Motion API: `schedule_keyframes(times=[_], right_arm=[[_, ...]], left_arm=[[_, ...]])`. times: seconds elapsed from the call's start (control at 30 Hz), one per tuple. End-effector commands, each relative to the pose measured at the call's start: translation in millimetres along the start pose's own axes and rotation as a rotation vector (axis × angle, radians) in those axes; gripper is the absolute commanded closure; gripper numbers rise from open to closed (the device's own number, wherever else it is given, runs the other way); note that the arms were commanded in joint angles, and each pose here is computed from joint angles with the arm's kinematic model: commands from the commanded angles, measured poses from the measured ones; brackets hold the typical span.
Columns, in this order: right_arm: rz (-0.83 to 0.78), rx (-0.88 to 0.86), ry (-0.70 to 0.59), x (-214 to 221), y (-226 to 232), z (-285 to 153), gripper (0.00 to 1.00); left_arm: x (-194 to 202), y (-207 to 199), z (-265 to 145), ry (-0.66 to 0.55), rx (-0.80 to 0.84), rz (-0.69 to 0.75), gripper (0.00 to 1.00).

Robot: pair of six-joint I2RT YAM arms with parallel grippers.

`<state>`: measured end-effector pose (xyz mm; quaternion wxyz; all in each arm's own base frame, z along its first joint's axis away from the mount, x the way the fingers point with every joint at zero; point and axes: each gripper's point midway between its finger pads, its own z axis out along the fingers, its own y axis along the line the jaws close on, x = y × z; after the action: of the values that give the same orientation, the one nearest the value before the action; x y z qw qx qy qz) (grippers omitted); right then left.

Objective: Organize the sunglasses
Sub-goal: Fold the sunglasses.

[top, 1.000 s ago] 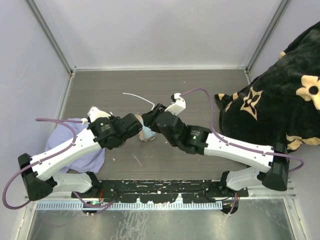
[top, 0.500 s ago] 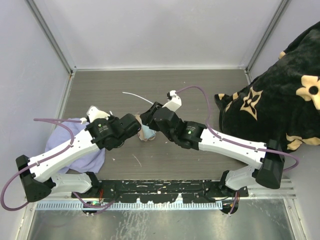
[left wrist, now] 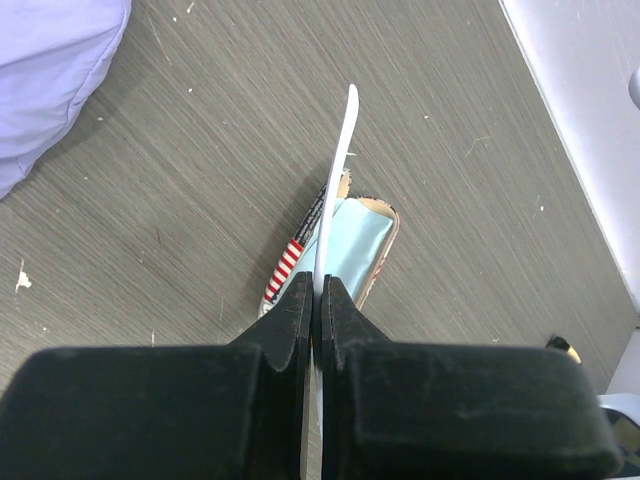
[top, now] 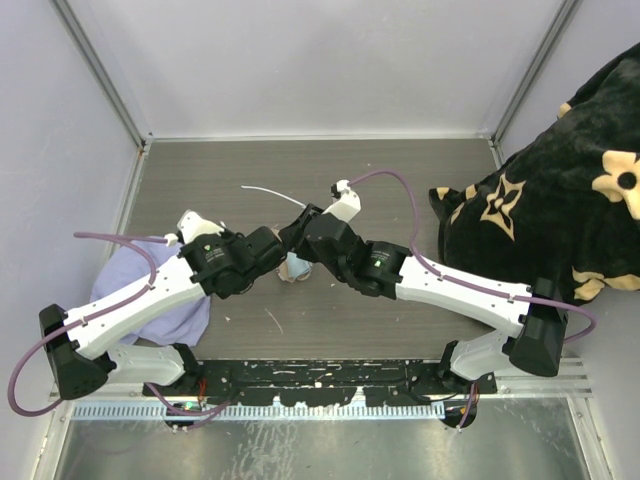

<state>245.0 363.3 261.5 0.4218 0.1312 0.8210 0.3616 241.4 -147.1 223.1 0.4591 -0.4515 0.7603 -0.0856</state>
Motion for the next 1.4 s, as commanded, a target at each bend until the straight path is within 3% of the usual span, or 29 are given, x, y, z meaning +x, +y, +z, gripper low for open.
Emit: schedule_keyframes(times=[0.0,0.47,1.0,1.13,1.37], right_arm=[[0.018,-0.027,-0.037,-15.0,16.9,-1.8,0.55],[0.005,-0.022,-0.036,-13.6,16.4,-0.7,0.61],[-0.015,-0.011,-0.044,-13.1,14.4,2.0,0.92],[-0.019,-0.005,-0.056,-15.6,12.5,1.3,1.0],[-0.02,0.002,-0.1,-30.2,12.8,-2.2,1.0]], left_arm=[[-20.8,-11.8,-5.1,-0.074,0.035,-0.031,1.0],[-21.7,-12.4,-4.3,-0.084,0.033,-0.026,1.0],[-22.2,-14.0,-5.7,-0.075,0.058,-0.025,0.99],[-24.2,-15.9,-9.9,-0.054,0.09,-0.019,0.85],[-26.1,-16.5,-16.6,-0.012,0.166,-0.032,0.57]])
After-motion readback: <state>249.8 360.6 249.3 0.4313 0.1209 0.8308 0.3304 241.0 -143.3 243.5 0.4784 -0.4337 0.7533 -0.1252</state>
